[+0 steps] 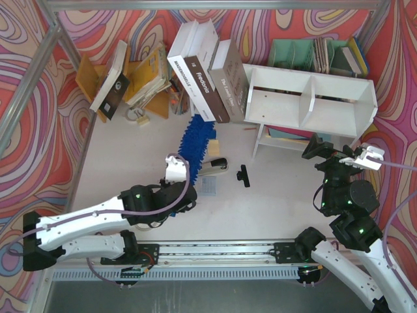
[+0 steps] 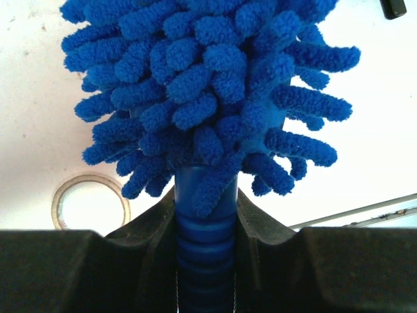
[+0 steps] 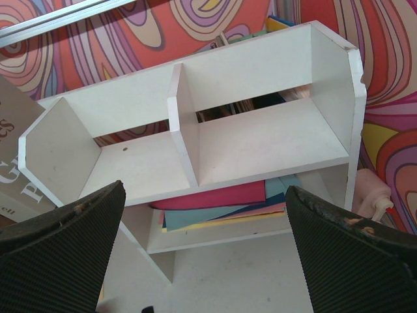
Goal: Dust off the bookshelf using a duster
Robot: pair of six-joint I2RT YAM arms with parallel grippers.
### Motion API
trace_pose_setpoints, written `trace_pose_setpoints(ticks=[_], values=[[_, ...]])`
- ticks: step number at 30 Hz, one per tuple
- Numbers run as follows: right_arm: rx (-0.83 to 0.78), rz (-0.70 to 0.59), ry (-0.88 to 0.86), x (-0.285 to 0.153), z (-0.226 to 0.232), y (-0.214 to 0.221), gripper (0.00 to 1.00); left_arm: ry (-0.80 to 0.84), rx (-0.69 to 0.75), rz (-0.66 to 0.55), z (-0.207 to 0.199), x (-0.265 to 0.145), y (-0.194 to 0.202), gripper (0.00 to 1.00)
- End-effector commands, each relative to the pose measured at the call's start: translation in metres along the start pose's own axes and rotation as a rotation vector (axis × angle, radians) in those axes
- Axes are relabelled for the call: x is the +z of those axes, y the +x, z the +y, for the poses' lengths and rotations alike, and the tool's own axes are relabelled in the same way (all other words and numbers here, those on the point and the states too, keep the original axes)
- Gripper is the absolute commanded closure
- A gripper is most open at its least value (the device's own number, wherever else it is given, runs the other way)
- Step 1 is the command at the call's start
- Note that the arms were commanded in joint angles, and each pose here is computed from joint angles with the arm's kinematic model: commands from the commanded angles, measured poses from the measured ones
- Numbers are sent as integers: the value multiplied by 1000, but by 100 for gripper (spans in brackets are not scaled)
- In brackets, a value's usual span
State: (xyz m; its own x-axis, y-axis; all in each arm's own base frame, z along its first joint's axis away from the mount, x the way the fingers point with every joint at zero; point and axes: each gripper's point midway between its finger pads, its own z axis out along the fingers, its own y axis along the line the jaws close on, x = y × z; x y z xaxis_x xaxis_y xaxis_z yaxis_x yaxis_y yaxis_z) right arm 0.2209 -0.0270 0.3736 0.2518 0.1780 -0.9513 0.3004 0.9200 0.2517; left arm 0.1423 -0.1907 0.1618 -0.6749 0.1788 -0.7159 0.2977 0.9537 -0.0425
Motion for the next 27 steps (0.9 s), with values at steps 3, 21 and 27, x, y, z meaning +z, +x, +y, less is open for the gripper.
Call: trace_pose_setpoints(ticks=[3,21,27], values=[[19,-16,10,-1,-3,-6,1,101,-7,-62,-49,11,-32,100],[20,-19,10,-2,-4,-6,1,156,98,-53,-95,11,-29,100],[21,-19,9,-2,-4,-7,1,24,18,-73,-22,2,-17,100]])
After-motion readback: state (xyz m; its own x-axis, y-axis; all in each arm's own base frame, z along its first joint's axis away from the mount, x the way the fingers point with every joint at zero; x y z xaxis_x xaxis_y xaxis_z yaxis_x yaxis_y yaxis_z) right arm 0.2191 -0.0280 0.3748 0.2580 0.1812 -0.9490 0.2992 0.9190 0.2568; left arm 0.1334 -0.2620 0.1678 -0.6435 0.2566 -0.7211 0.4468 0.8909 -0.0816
